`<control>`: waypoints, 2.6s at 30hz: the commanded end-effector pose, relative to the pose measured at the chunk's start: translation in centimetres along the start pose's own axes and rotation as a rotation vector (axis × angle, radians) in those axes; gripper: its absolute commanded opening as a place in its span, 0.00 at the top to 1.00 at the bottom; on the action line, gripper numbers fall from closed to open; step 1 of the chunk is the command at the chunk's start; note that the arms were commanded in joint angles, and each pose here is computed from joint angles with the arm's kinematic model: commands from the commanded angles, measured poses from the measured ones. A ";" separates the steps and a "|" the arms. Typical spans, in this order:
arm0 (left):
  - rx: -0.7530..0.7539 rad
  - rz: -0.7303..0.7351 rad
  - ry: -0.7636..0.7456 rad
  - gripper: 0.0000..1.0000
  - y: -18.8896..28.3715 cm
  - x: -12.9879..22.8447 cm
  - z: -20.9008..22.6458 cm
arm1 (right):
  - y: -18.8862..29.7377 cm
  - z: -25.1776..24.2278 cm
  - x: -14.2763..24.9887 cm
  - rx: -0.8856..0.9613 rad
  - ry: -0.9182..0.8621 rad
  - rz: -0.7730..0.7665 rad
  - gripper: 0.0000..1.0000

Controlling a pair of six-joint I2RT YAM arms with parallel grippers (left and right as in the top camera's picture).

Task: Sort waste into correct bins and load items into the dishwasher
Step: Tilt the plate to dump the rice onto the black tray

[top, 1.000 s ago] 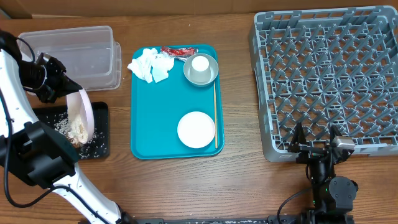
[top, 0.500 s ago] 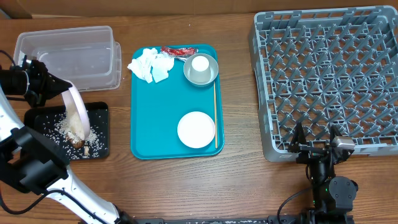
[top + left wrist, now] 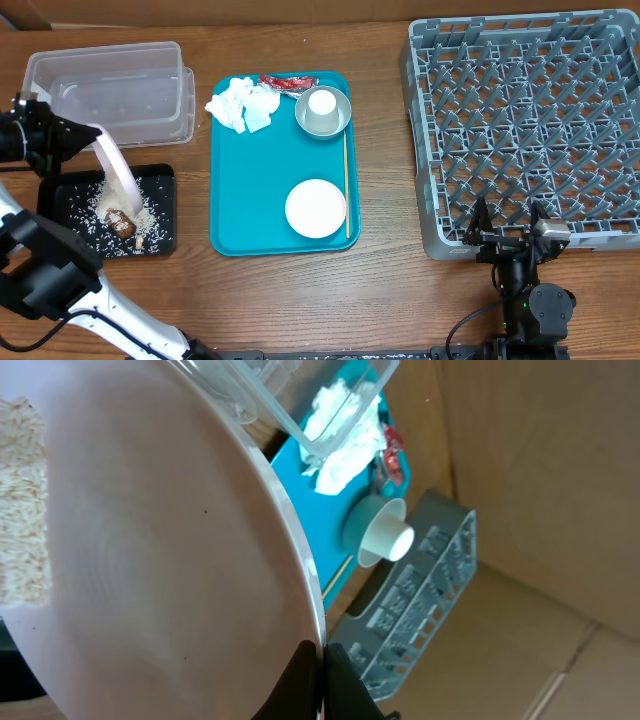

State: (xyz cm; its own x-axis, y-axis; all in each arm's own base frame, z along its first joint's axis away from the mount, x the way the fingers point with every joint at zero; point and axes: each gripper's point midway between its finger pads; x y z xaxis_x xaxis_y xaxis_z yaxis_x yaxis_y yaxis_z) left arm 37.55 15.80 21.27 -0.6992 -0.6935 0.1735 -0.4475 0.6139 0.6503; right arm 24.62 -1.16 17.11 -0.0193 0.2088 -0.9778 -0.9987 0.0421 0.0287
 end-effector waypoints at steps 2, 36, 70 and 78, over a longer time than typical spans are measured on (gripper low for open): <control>0.139 0.004 -0.013 0.95 0.8 0.8 -1.3 | 0.0 0.0 0.2 -0.004 0.000 -0.004 0.00; 0.364 -0.035 0.083 0.96 3.0 0.3 1.8 | 0.0 0.0 0.2 -0.004 0.000 -0.004 0.00; 0.268 -0.082 -0.064 0.96 3.5 2.4 -1.0 | 0.0 0.0 0.2 -0.004 0.000 -0.004 0.00; 0.398 -0.055 -0.037 0.96 4.2 3.6 -3.2 | 0.0 0.0 0.2 -0.004 0.000 -0.004 0.00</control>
State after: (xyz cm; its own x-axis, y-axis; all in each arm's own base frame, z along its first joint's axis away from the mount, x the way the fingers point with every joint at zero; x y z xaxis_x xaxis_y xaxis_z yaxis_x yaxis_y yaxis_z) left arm 34.93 15.18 25.28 -0.6858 -0.7163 0.1288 -0.6338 0.6748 0.3780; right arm 24.61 -1.18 17.10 -0.0195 0.2088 -0.9778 -0.9987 0.0429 0.0291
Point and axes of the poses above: each gripper's point midway between its finger pads, its own y axis back along the fingers, its own z axis along the line the jaws close on, x = y × z, and after that the axes turned 2 degrees about -y, right-handed
